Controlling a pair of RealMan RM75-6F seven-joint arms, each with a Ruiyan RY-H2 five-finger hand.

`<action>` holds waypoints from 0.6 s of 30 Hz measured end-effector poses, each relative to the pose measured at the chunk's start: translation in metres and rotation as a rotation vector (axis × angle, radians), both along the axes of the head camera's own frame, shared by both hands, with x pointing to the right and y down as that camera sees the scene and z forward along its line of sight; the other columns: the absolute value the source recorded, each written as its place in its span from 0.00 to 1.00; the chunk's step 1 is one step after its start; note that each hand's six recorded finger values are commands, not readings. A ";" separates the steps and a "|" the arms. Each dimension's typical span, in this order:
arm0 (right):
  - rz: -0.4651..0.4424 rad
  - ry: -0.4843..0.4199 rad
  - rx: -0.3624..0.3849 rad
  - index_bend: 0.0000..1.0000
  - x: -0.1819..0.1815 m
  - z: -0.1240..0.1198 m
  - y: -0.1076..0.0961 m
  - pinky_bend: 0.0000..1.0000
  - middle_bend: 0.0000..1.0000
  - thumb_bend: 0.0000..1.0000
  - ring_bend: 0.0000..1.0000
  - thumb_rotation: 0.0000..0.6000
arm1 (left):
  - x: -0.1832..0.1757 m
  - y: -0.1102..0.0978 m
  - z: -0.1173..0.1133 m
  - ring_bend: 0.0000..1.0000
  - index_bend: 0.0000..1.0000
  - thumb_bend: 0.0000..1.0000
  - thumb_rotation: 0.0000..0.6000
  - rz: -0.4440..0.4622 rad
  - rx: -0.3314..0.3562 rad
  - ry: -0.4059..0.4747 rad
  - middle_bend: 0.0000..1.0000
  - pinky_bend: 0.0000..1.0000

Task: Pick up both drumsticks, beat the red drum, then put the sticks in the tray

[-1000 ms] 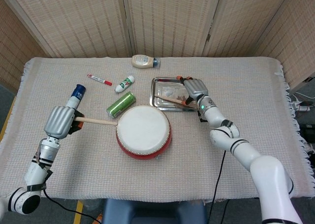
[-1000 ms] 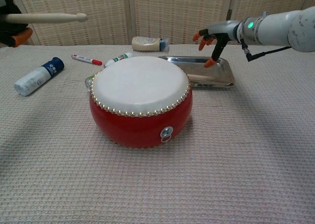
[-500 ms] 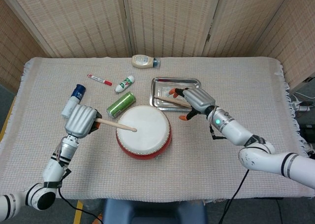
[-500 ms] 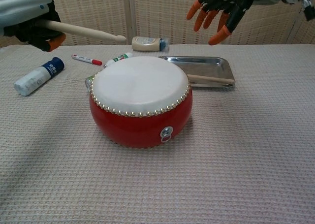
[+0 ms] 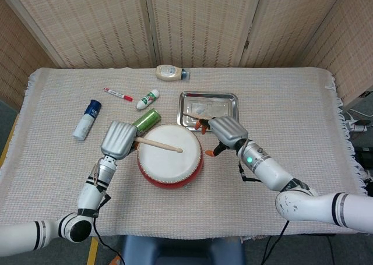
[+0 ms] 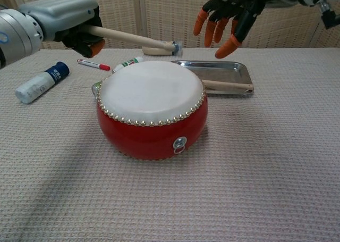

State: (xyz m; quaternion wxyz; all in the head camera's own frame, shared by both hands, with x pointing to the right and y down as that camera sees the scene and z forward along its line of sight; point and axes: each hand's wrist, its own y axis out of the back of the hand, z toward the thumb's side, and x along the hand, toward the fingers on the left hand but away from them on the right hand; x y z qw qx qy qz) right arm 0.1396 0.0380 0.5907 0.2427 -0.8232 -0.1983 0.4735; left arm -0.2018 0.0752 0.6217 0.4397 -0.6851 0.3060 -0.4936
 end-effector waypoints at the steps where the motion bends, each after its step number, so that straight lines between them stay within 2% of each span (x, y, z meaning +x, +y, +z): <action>1: -0.003 -0.002 -0.004 0.30 -0.005 0.002 0.002 0.45 0.35 0.12 0.29 1.00 | 0.005 0.000 0.001 1.00 0.99 0.62 1.00 -0.003 -0.001 0.001 1.00 1.00; 10: -0.013 -0.015 -0.019 0.34 -0.043 0.015 0.014 0.46 0.38 0.12 0.30 1.00 | 0.022 -0.004 0.009 1.00 0.98 0.60 1.00 -0.010 -0.007 -0.054 1.00 1.00; 18: 0.009 -0.037 -0.005 0.42 -0.070 0.025 0.016 0.49 0.43 0.12 0.34 1.00 | 0.028 -0.006 0.014 1.00 0.98 0.61 1.00 -0.036 -0.017 -0.058 1.00 1.00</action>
